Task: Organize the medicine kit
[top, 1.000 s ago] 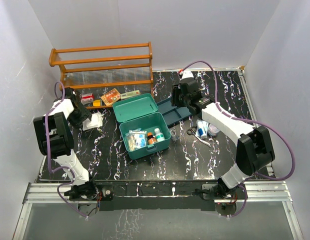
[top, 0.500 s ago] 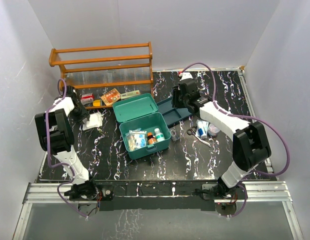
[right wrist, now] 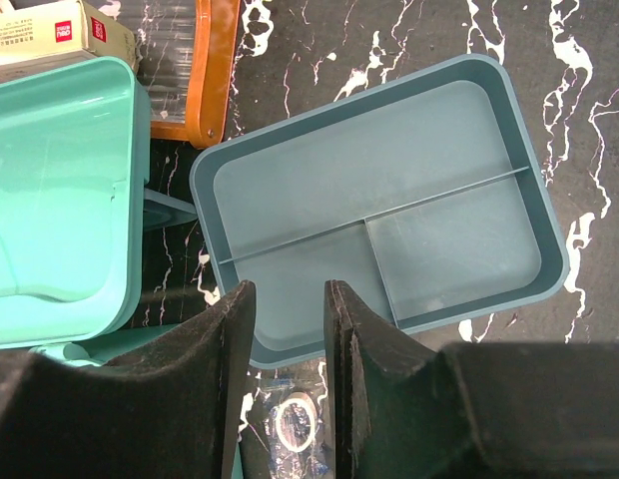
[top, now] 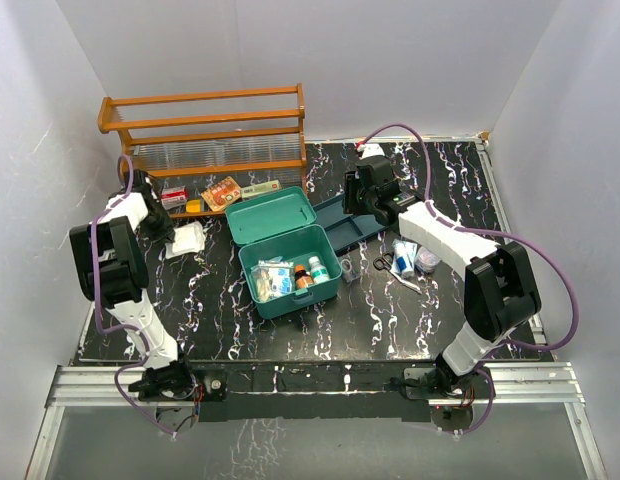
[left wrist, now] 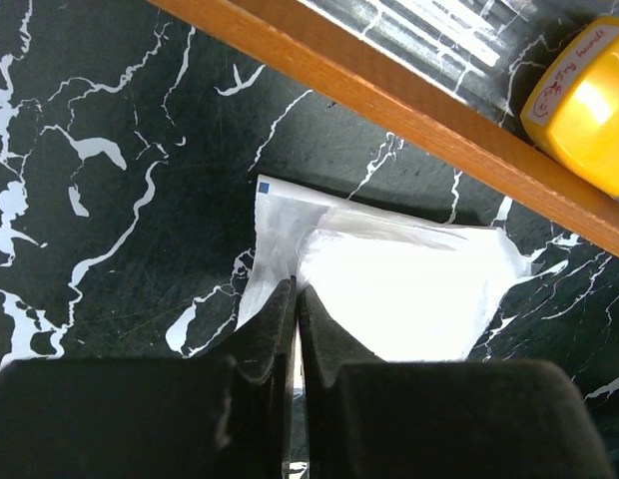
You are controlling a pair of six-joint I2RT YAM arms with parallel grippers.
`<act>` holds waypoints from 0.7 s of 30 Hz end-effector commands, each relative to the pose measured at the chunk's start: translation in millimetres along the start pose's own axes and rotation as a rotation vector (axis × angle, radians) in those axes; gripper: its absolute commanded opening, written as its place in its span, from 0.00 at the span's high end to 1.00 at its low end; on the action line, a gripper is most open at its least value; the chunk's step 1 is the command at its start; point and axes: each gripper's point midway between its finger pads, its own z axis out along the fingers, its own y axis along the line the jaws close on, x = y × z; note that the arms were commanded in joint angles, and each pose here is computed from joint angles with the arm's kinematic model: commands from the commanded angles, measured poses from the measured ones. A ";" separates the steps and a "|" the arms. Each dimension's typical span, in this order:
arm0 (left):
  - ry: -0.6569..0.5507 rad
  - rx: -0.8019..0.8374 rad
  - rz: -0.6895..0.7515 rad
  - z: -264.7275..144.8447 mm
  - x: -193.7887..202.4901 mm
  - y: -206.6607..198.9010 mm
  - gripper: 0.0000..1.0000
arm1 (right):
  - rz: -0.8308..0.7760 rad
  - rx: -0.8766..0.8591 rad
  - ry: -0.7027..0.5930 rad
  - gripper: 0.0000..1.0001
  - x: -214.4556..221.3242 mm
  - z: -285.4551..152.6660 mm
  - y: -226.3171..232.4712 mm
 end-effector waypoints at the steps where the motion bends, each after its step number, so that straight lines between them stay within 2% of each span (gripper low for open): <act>1: -0.046 0.038 0.028 -27.4 -7.3 -3.2 1.00 | 0.011 -0.020 -0.078 0.69 -30.4 -4.3 6.8; 6: -0.099 0.088 0.027 -58.2 -0.9 -7.2 1.00 | 0.019 -0.020 -0.074 0.69 -27.8 -5.5 6.2; 13: -0.198 0.264 0.032 -122.3 3.0 -32.8 1.00 | 0.038 -0.026 -0.072 0.70 -26.4 -7.7 6.9; 21: -0.341 0.584 -0.008 -210.3 5.0 -101.2 1.00 | 0.061 -0.063 -0.063 0.70 -25.1 -12.9 13.8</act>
